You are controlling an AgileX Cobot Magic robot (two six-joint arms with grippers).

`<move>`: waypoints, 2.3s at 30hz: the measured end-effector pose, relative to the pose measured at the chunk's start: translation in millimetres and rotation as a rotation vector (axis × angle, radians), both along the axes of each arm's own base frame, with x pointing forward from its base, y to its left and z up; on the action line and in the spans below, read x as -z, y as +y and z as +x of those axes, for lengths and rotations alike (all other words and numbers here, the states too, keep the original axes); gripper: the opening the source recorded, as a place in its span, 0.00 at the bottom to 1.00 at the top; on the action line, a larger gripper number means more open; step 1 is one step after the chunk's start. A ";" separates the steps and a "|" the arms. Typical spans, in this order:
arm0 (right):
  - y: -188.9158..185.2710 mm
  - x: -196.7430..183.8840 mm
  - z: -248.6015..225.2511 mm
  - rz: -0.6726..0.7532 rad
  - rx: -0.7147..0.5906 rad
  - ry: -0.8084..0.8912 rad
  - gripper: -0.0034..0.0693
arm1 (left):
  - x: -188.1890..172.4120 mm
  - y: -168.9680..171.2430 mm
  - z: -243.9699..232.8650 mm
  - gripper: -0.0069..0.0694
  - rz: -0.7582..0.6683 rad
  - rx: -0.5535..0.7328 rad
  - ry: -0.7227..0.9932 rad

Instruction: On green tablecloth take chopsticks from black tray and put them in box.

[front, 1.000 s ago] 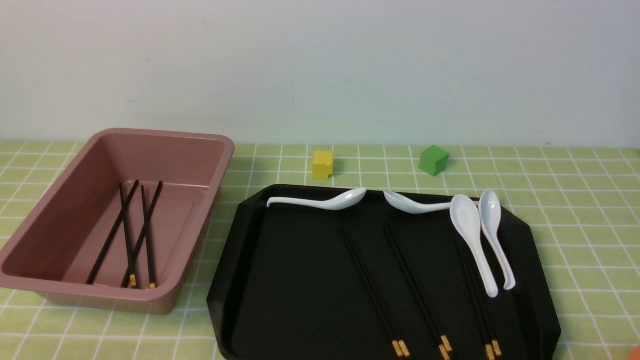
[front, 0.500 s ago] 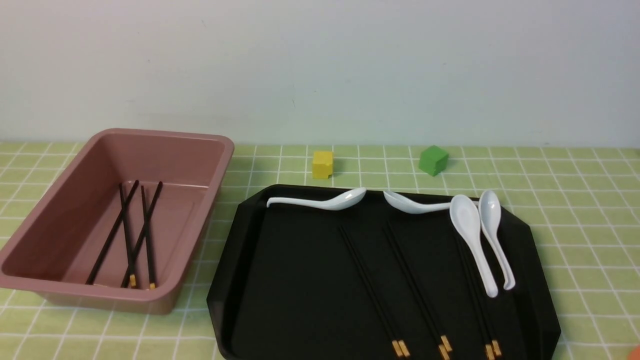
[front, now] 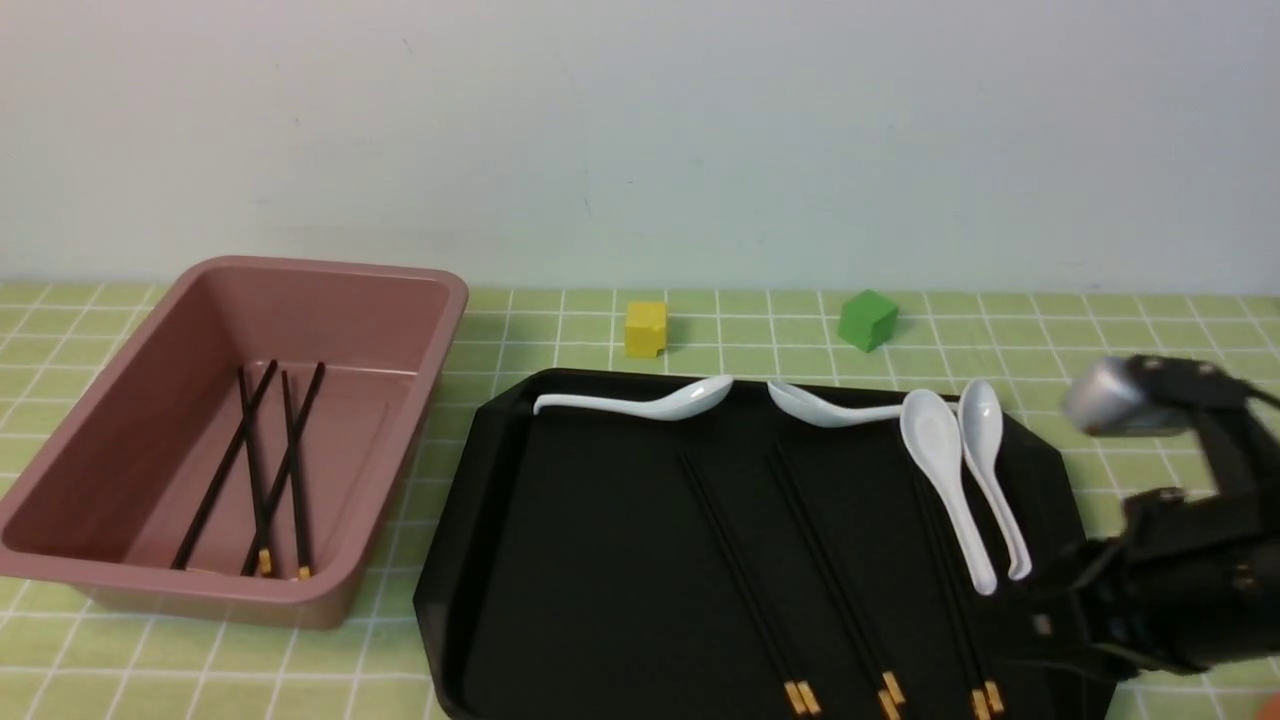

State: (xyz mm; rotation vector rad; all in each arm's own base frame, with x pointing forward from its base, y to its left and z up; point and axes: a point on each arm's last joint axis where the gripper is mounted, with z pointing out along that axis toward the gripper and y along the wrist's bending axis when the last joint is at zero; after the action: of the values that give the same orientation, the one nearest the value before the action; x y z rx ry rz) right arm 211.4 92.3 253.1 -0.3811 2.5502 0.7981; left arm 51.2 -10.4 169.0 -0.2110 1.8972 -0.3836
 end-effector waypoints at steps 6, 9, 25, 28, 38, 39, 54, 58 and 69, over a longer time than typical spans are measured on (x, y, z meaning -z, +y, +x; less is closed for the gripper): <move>62.1 20.9 30.6 -0.126 -0.181 0.030 0.28 | 0.0 0.0 0.0 0.21 0.000 0.000 0.000; 81.5 27.0 43.3 -0.223 -0.174 0.017 0.34 | 0.0 0.0 0.0 0.22 0.000 0.000 0.000; 114.6 91.9 93.5 -0.461 -0.042 0.139 0.53 | 0.0 0.0 0.0 0.22 -0.002 -0.001 0.000; 116.6 101.3 94.2 -0.462 -0.038 0.170 0.53 | 0.0 0.0 0.0 0.22 -0.002 -0.001 0.000; 116.9 101.1 93.7 -0.461 -0.038 0.182 0.48 | 0.0 0.0 0.0 0.22 -0.002 -0.001 0.000; 116.4 101.4 92.6 -0.467 -0.041 0.194 0.41 | 0.0 0.0 0.0 0.22 -0.002 -0.001 0.000; 117.6 27.7 88.7 -0.418 -0.055 0.161 0.23 | 0.0 0.0 0.0 0.22 -0.002 -0.001 0.000; 128.2 -34.3 90.2 -0.256 -0.041 0.079 0.23 | 0.0 0.0 0.0 0.22 -0.002 -0.001 0.000; 266.0 -103.7 95.2 0.284 -0.300 -0.315 0.23 | 0.0 0.0 0.0 0.24 -0.002 -0.001 0.000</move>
State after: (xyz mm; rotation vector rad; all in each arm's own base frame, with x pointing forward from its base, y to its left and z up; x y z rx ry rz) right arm 306.6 358.3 356.9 -0.7418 2.0790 1.0953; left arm 51.2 -10.4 169.0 -0.2128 1.8971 -0.3848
